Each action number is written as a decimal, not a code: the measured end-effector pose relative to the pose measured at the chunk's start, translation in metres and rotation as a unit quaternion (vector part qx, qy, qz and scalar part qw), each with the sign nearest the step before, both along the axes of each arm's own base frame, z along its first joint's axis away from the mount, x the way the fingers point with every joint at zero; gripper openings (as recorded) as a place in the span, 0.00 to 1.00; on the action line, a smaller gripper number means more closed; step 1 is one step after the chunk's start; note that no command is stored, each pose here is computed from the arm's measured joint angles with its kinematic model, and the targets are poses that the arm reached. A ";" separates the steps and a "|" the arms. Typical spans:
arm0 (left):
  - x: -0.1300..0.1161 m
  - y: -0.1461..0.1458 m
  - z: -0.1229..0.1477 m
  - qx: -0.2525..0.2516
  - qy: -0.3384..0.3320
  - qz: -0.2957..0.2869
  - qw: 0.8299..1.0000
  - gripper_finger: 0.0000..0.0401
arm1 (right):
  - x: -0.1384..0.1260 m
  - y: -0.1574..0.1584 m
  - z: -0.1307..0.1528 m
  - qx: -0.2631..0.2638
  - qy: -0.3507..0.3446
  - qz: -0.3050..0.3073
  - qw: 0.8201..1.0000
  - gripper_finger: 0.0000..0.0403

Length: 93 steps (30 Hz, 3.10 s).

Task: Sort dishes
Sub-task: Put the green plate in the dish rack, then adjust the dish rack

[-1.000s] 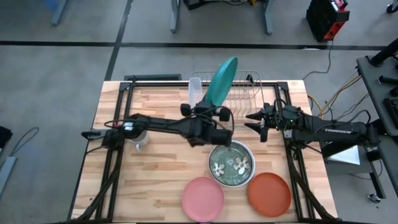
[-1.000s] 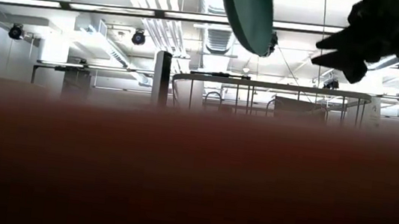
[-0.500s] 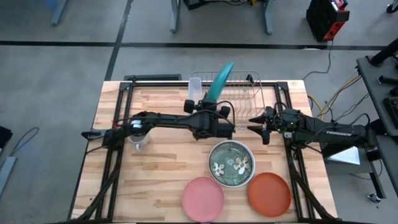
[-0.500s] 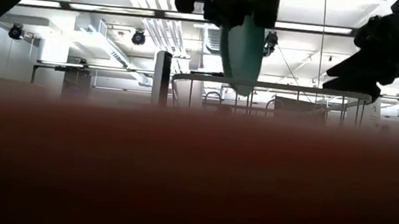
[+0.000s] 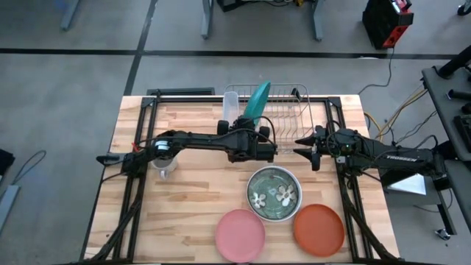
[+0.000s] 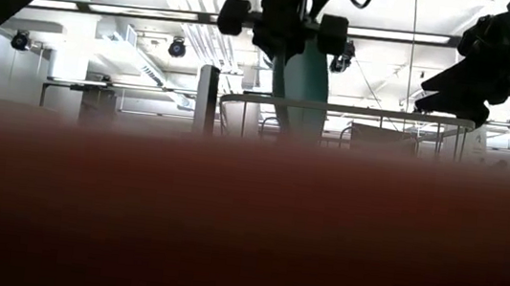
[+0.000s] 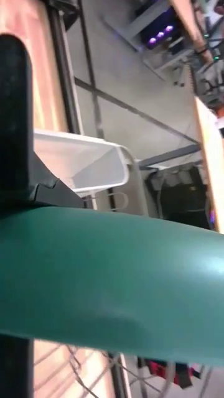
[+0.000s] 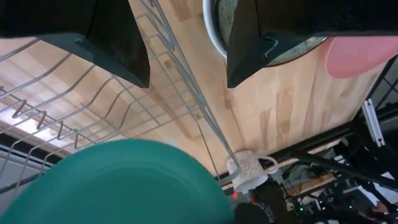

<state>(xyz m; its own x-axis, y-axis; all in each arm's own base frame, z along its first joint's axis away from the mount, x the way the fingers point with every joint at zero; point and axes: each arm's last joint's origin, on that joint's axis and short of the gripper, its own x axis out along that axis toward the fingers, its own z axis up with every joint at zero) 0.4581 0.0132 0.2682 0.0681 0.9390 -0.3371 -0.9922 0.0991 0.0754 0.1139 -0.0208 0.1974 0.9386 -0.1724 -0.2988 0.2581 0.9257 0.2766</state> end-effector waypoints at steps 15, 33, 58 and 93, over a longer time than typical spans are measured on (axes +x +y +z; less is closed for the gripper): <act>-0.001 0.001 -0.009 -0.061 -0.019 0.011 0.998 0.10 | 0.000 0.000 0.000 0.000 0.000 -0.002 1.000 0.51; 0.000 0.000 -0.008 -0.061 -0.018 0.008 0.998 0.47 | 0.000 0.000 0.000 0.001 0.000 -0.001 1.000 0.53; -0.013 0.000 0.018 -0.197 0.082 -0.049 0.976 0.62 | 0.000 0.000 0.000 0.006 -0.002 -0.003 1.000 0.56; -0.064 -0.071 0.094 -0.279 0.251 -0.386 0.843 0.62 | 0.000 0.004 0.013 0.032 -0.021 0.066 0.997 0.53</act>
